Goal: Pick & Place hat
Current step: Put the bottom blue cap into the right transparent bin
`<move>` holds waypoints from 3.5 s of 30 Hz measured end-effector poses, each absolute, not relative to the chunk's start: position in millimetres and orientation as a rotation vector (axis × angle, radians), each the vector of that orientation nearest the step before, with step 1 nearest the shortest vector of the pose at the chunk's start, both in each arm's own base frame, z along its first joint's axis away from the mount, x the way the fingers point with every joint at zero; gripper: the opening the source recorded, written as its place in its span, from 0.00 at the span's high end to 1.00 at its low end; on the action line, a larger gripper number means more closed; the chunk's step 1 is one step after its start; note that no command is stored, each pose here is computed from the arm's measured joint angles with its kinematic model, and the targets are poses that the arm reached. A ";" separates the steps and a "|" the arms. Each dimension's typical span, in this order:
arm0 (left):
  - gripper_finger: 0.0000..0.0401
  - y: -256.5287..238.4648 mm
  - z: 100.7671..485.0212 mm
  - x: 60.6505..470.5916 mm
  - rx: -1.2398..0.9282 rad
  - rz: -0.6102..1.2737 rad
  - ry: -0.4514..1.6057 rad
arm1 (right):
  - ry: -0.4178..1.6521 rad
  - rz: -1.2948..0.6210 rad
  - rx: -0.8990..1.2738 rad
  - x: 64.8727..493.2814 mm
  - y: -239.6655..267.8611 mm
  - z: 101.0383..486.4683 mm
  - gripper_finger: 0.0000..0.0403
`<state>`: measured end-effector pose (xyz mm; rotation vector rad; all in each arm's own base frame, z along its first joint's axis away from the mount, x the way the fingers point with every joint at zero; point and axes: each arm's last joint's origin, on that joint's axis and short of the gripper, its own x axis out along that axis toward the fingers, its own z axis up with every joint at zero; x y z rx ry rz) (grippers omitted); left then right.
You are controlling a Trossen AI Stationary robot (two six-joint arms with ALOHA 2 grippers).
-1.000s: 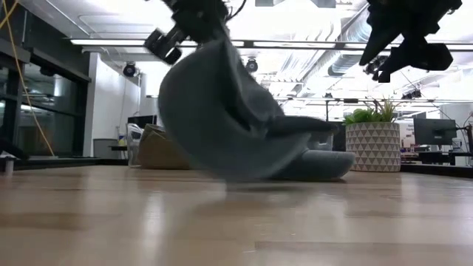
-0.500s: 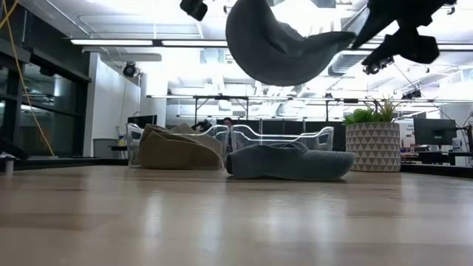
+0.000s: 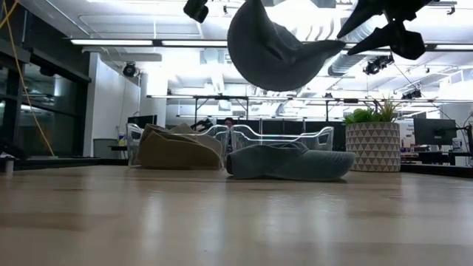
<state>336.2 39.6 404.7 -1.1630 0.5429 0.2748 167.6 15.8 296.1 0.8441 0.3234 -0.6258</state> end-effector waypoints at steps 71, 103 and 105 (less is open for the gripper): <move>1.00 45.2 426.2 346.5 -0.960 0.261 0.249 | 0.045 -0.685 0.880 188.0 -41.0 315.2 0.29; 1.00 45.6 429.6 347.5 -0.950 0.247 0.213 | 0.068 -0.625 0.876 189.3 -39.5 316.2 0.61; 1.00 45.6 429.6 347.6 -0.949 0.247 0.213 | 0.068 -0.625 0.876 189.3 -39.5 316.1 0.63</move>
